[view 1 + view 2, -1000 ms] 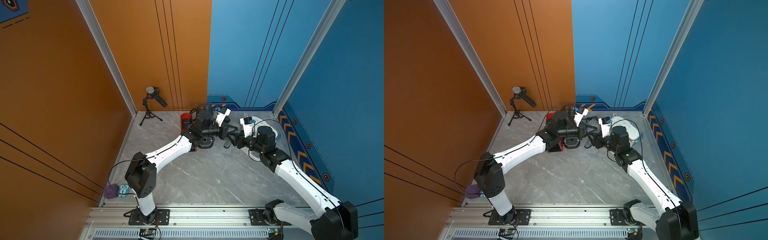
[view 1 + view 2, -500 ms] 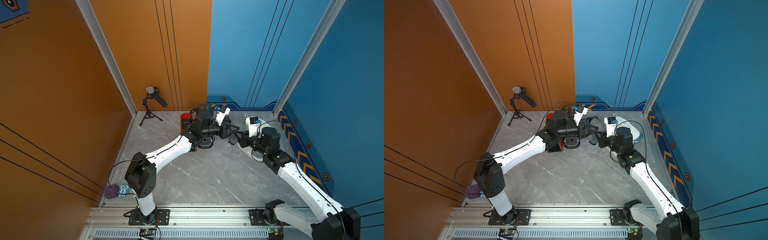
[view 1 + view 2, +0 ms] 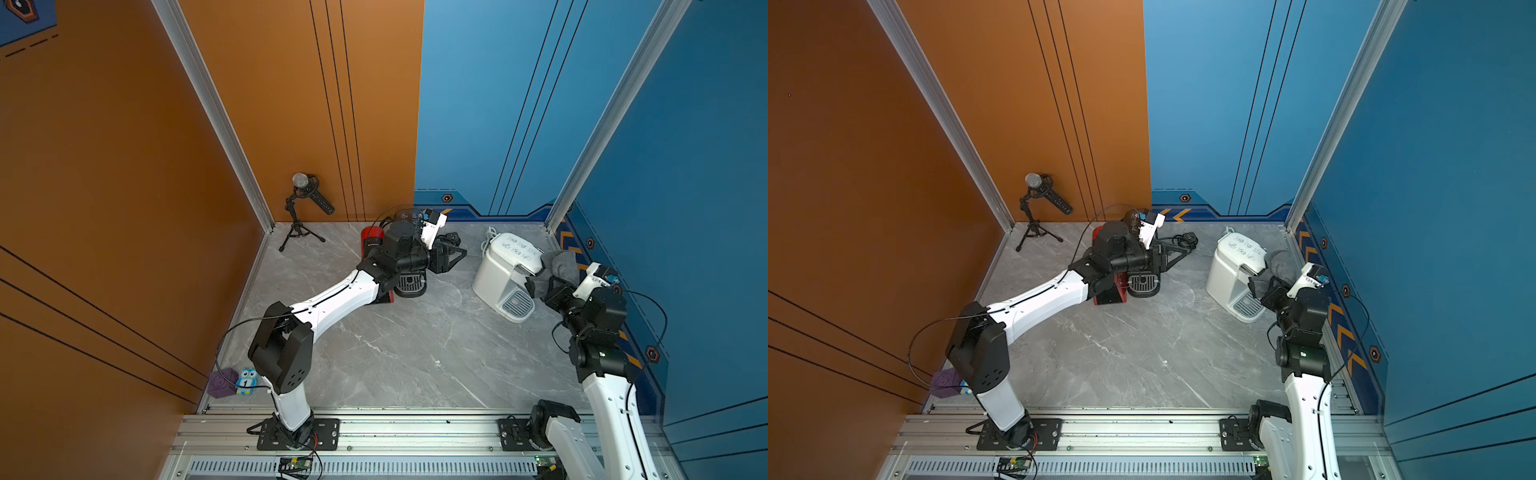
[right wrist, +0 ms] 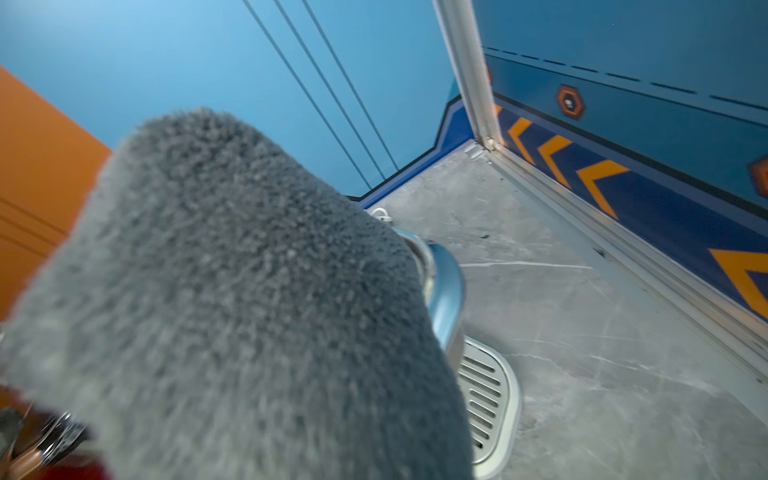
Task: Wipe the surface of a coffee machine
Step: Adjust the cleaning item, then wipe the dirt from the surface of the coffee machine.
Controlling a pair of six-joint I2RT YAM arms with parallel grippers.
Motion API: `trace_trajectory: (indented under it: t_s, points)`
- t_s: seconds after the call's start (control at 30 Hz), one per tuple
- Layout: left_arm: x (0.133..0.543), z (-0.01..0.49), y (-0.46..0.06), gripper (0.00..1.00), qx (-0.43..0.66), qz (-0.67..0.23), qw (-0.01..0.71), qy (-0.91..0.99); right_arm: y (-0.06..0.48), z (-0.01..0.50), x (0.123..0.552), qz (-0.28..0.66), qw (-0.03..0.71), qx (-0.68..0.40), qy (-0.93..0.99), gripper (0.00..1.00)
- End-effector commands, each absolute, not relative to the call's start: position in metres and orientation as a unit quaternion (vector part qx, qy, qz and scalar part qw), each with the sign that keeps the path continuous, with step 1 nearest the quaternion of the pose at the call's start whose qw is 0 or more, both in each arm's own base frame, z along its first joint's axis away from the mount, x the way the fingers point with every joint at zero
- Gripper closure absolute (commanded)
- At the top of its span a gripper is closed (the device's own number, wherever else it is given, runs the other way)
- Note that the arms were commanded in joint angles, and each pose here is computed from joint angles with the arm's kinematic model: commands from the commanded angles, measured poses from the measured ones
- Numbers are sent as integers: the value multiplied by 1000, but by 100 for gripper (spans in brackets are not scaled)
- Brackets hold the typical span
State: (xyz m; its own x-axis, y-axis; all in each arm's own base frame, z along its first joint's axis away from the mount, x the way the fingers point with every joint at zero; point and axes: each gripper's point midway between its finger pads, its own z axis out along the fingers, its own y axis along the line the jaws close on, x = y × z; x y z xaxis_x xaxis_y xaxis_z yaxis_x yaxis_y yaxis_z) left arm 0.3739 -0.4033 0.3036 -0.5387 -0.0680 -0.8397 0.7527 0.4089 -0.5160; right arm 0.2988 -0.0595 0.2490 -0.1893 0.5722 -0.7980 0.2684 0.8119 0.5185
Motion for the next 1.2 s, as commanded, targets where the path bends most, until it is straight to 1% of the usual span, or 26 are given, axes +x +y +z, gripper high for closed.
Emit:
trace_trajectory:
  t_s: [0.0,0.13,0.3,0.53,0.63,0.87,1.0,1.17]
  points:
    - [394,269,-400,45,213,-461,417,754,-70,215,293,161,532,338,759,81]
    - [400,246,-408,45,198,-463,393,769,-67,196,306,202,518,349,755,81]
    - [395,228,-422,46,203,-476,363,775,-65,178,322,248,504,357,747,81]
    - [390,204,-436,46,208,-475,340,784,-61,154,327,254,477,359,761,81]
    - [388,196,-442,47,209,-480,326,787,-53,144,331,273,463,354,765,80]
    - [389,192,-447,47,211,-485,319,787,-37,116,332,297,420,348,784,81]
    - [389,188,-448,48,210,-484,316,789,-31,119,335,319,429,332,777,80]
    - [389,184,-450,48,210,-487,309,790,-4,149,348,385,456,273,754,80]
